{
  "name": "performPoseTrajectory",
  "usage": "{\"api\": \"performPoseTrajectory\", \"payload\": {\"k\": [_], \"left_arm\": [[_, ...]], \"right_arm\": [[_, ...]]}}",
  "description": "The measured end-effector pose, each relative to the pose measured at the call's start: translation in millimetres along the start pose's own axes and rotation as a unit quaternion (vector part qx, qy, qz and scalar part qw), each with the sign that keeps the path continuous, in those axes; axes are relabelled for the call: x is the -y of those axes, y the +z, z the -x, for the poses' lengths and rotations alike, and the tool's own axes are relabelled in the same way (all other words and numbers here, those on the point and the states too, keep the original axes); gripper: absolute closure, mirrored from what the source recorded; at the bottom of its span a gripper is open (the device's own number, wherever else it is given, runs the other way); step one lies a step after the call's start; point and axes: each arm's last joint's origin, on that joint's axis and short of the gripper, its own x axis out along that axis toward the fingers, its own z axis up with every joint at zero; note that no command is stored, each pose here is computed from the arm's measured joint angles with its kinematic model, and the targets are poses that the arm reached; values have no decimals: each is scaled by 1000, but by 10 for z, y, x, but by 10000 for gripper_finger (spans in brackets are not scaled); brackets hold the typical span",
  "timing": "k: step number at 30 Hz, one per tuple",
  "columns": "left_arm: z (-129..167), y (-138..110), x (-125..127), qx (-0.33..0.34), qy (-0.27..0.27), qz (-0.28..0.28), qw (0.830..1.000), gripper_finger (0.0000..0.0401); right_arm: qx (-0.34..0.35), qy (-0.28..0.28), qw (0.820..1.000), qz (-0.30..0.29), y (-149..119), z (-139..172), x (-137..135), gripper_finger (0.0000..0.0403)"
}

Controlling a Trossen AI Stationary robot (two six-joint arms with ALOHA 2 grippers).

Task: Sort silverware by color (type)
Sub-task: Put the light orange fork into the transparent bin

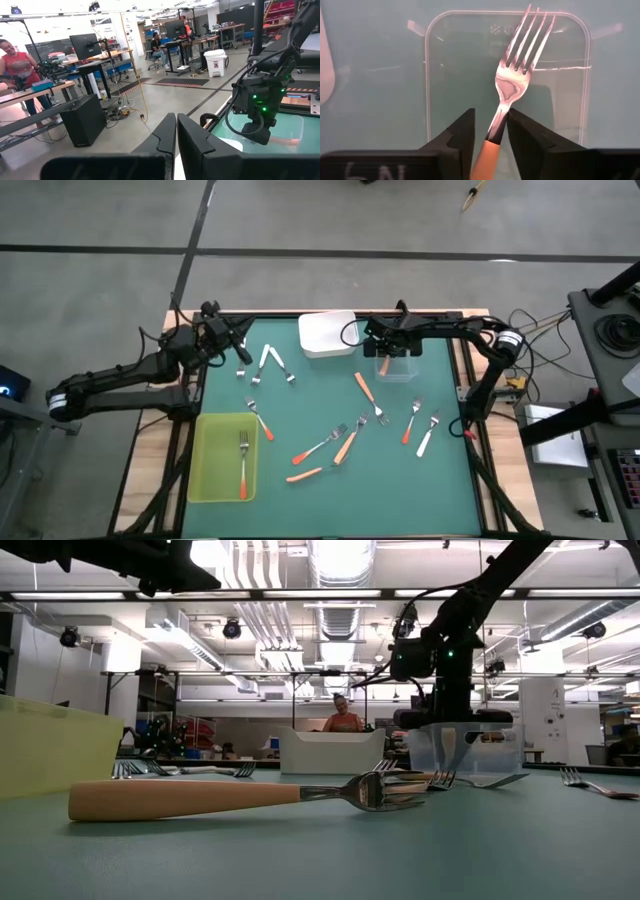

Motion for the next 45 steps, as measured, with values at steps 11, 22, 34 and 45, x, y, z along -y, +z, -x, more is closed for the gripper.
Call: {"api": "performPoseTrajectory", "payload": {"k": [11,22,34,45], "left_arm": [[3,-2,0,-1,0,-1,1000,401],[4,-1,-1,-1,0,0,1000,401],[4,-2,-1,-2,0,-1,1000,401],[4,-4,-1,-2,-1,-1,1000,401]], "right_arm": [[-1,6,1000,-2,9,12,-13,371],[8,18,1000,0,61,82,-68,366],[12,13,998,55,144,254,-129,372],[24,5,991,134,190,487,-104,373]]}}
